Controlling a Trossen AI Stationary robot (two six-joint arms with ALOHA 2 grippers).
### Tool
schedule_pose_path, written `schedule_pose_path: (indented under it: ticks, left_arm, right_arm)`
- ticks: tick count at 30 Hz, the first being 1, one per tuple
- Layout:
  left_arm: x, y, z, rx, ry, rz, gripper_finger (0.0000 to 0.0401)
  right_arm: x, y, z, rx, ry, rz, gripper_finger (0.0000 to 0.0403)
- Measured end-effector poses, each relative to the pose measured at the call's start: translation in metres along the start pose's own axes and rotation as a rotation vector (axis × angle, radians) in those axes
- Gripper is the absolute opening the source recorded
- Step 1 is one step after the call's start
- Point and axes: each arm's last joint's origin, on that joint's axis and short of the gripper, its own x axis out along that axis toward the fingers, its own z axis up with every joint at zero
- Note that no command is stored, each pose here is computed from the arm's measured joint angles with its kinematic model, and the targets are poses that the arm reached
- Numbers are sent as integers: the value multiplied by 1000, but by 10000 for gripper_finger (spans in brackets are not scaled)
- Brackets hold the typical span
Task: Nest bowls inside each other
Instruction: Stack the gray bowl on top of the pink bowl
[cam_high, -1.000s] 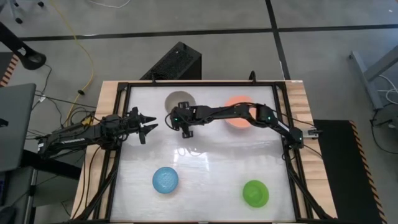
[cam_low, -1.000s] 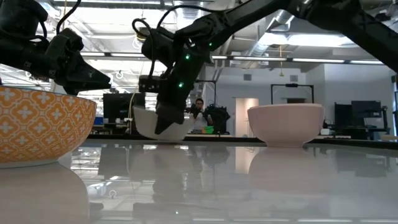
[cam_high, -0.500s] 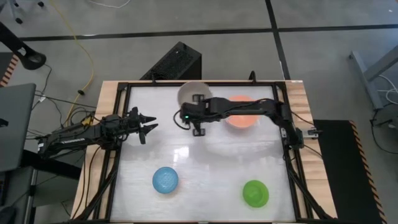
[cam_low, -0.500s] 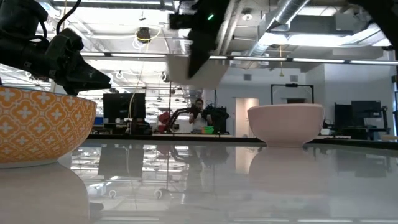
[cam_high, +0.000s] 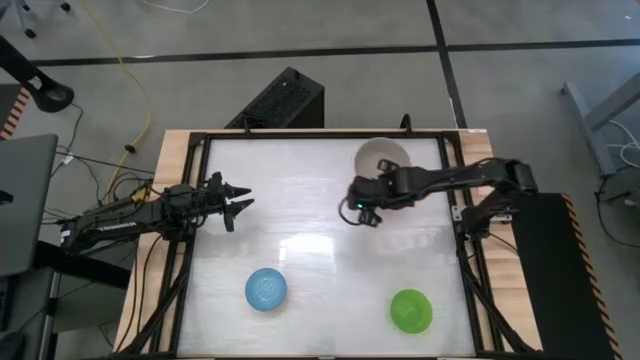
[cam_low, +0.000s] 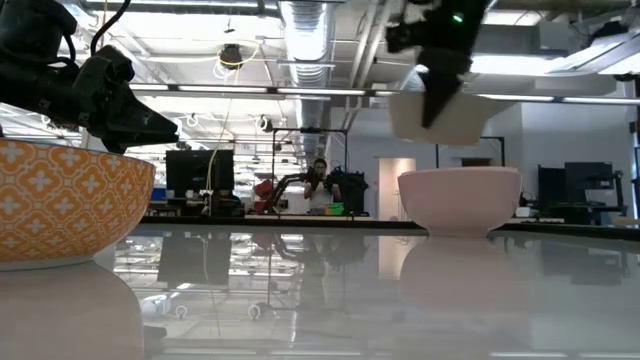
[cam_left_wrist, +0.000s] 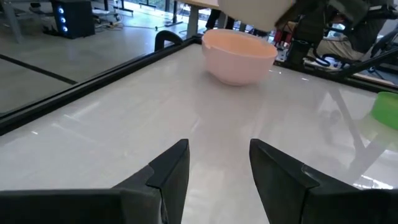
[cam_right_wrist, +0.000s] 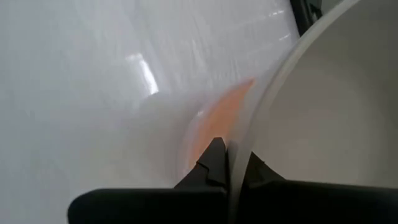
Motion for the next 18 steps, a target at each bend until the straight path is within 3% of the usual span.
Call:
schedule_pose_path:
  ticks: [7,18]
  left_arm:
    - [0,0,0,-6,1,0,158]
    - [0,0,0,-24,0,0,158]
  right_arm:
    - [26,6,-24,18,8,12,7]
    - [42,-5,-29,79,63,21,7]
